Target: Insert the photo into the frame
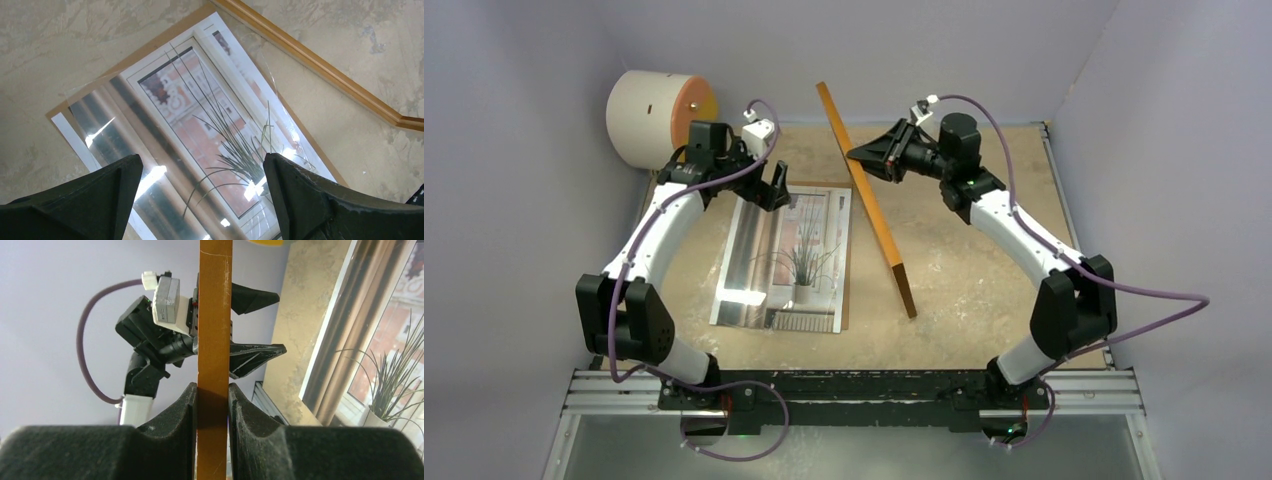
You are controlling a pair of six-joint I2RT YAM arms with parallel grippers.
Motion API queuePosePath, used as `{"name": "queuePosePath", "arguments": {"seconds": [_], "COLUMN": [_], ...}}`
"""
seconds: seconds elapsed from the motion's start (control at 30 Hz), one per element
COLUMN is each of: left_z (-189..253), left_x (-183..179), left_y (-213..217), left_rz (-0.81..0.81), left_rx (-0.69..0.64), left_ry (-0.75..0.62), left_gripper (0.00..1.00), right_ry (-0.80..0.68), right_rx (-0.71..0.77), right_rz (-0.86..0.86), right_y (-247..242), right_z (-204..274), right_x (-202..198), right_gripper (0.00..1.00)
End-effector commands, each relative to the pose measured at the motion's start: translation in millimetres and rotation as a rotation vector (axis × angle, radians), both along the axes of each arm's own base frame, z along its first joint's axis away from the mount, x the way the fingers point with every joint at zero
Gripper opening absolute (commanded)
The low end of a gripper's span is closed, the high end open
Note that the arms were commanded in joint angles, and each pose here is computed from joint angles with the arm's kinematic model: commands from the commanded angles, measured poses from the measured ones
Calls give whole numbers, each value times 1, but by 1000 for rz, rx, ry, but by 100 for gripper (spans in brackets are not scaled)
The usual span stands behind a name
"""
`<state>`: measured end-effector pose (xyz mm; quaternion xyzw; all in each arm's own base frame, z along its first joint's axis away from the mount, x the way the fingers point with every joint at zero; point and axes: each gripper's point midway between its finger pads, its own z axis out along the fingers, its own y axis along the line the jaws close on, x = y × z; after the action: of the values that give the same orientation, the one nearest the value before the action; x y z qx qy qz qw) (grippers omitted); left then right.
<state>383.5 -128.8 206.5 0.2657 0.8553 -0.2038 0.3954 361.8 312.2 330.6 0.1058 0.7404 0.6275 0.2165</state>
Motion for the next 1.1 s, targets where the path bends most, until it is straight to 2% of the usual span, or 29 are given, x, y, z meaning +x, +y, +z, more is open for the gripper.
{"name": "queuePosePath", "arguments": {"seconds": [0.0, 0.23, 0.37, 0.53, 0.6, 0.8, 1.07], "left_z": [32, 31, 24, 14, 10, 5, -4], "left_x": [11, 17, 18, 18, 19, 19, 19], "left_y": [-10, -21, -23, -23, -23, -21, -21], "left_rz": [-15, -27, -28, -27, -24, -18, -17], "left_rx": [-21, -26, -15, -3, 3, 13, 18], "left_ry": [-96, -91, -80, -65, -60, -56, -43], "left_gripper": [100, 100, 100, 100, 100, 100, 100], "right_ry": [-92, -5, 38, 60, 69, 65, 35], "right_rx": [100, 85, 15, -131, -177, -259, -330], "right_rz": [3, -82, -149, -264, -297, -370, -441], "right_y": [-24, -68, -97, -135, -147, -174, -202], "right_z": [38, 8, -15, -37, -43, -47, -39], "right_x": [-8, 7, 13, 19, 18, 15, 8], "right_gripper": [0, 2, 21, 55, 64, 71, 72]}}
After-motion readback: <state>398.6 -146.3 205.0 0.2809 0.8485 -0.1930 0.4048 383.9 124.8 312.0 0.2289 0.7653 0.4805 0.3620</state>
